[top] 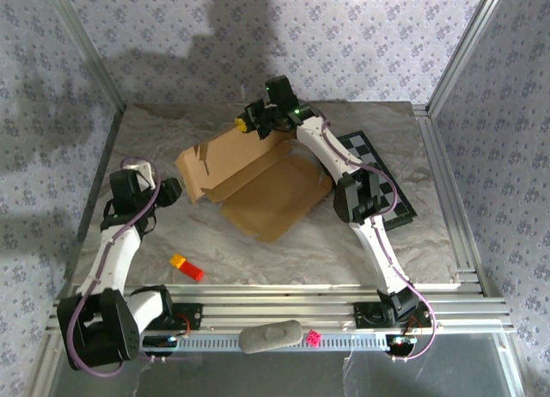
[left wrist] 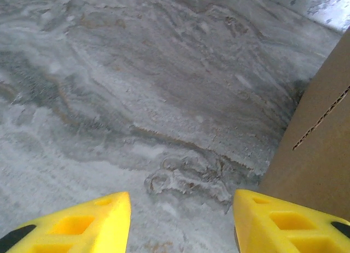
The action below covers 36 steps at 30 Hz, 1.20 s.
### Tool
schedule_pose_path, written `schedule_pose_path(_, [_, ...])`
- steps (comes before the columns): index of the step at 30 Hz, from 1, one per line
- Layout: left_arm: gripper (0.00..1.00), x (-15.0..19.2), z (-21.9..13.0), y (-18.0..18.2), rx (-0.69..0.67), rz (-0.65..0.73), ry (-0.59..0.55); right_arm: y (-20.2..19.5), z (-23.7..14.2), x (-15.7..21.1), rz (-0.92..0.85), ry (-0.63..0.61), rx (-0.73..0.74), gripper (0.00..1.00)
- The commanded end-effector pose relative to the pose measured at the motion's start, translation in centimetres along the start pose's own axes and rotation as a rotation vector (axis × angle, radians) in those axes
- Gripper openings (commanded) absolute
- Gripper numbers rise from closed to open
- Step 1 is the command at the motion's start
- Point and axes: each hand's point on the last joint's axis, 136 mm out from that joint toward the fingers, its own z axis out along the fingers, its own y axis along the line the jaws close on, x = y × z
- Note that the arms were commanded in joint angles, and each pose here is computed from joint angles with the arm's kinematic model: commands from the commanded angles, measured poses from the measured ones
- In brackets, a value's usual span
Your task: Fold the paper box
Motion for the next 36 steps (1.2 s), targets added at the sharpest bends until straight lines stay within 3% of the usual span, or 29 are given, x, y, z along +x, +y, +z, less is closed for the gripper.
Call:
schedule_pose_path(1, [0.51, -3.5, -0.2, -3.2, 0.145, 0.100, -0.105, 0.7, -0.3, 0.0, -0.030, 0.026, -0.022, 0.00])
schedule_pose_path(5, [0.50, -2.9, 0.3, -5.8, 0.231, 0.146, -0.066, 0.8, -0.1, -0.2, -0.025, 0.025, -0.029, 0.00])
schedule_pose_path(16, [0.50, -2.6, -1.0, -9.2, 0.310, 0.181, -0.077, 1.8, 0.2, -0.3, -0.073, 0.022, -0.075, 0.00])
schedule_pose_path(36, [0.59, -2.7, 0.2, -10.7, 0.307, 0.219, -0.041, 1.5, 0.6, 0.4, -0.068, 0.036, -0.068, 0.00])
